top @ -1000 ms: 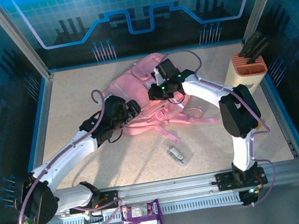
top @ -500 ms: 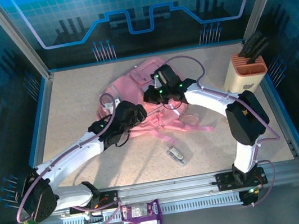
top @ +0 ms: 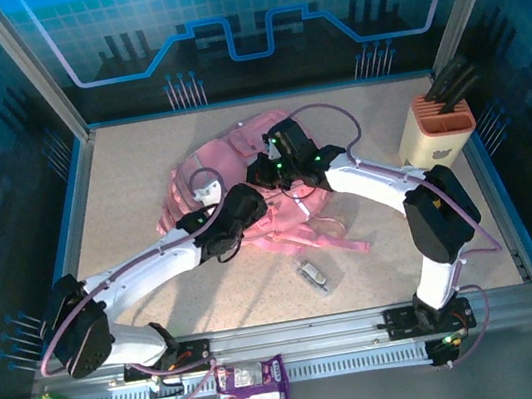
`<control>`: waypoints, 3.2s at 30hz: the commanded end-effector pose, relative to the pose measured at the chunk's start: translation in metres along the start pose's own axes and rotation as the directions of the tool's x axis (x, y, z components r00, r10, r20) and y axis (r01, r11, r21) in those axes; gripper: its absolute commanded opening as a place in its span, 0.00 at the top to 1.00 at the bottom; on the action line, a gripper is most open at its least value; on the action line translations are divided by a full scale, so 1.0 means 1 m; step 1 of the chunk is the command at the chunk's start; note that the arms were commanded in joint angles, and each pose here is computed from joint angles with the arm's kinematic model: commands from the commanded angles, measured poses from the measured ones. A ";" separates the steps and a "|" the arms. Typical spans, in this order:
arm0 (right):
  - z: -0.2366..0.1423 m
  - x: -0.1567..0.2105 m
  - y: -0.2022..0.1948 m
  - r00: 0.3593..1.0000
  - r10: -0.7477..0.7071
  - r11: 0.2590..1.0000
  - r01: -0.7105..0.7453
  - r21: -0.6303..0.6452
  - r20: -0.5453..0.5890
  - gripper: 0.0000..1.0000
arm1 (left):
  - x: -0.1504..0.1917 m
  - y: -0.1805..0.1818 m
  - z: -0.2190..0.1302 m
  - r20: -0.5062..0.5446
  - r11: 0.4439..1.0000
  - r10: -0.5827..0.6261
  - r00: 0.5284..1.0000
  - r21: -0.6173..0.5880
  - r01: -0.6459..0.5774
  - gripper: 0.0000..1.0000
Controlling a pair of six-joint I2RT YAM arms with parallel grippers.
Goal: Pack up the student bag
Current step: Unzip the student bag at the center of the table.
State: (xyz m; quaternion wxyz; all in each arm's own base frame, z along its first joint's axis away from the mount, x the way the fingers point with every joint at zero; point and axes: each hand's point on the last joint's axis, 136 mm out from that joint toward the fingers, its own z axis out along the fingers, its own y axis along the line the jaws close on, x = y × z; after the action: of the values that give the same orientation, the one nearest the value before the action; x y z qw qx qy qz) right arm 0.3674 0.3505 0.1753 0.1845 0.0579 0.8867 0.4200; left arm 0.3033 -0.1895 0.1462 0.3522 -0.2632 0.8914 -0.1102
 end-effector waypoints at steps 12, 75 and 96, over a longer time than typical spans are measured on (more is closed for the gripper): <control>-0.031 -0.015 0.060 0.995 -0.027 0.982 0.044 -0.186 0.096 1.00 | -0.032 0.028 0.010 0.112 0.972 -0.073 0.991 -0.213 0.096 0.01; -0.051 -0.044 -0.007 0.995 -0.083 0.993 0.088 -0.074 0.063 1.00 | -0.029 0.050 -0.002 -0.123 0.942 0.333 0.935 0.077 -0.326 1.00; -0.061 -0.096 -0.025 0.987 -0.160 0.987 0.161 -0.019 0.022 0.47 | 0.032 -0.079 0.005 -0.188 0.863 0.402 0.896 0.405 -0.302 1.00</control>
State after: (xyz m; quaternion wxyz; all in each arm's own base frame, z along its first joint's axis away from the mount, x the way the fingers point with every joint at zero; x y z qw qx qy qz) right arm 0.4515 0.2766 0.1906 0.1980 0.0008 0.8882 0.4146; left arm 0.3135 -0.2613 0.1393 0.2811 -0.0019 0.9359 -0.2124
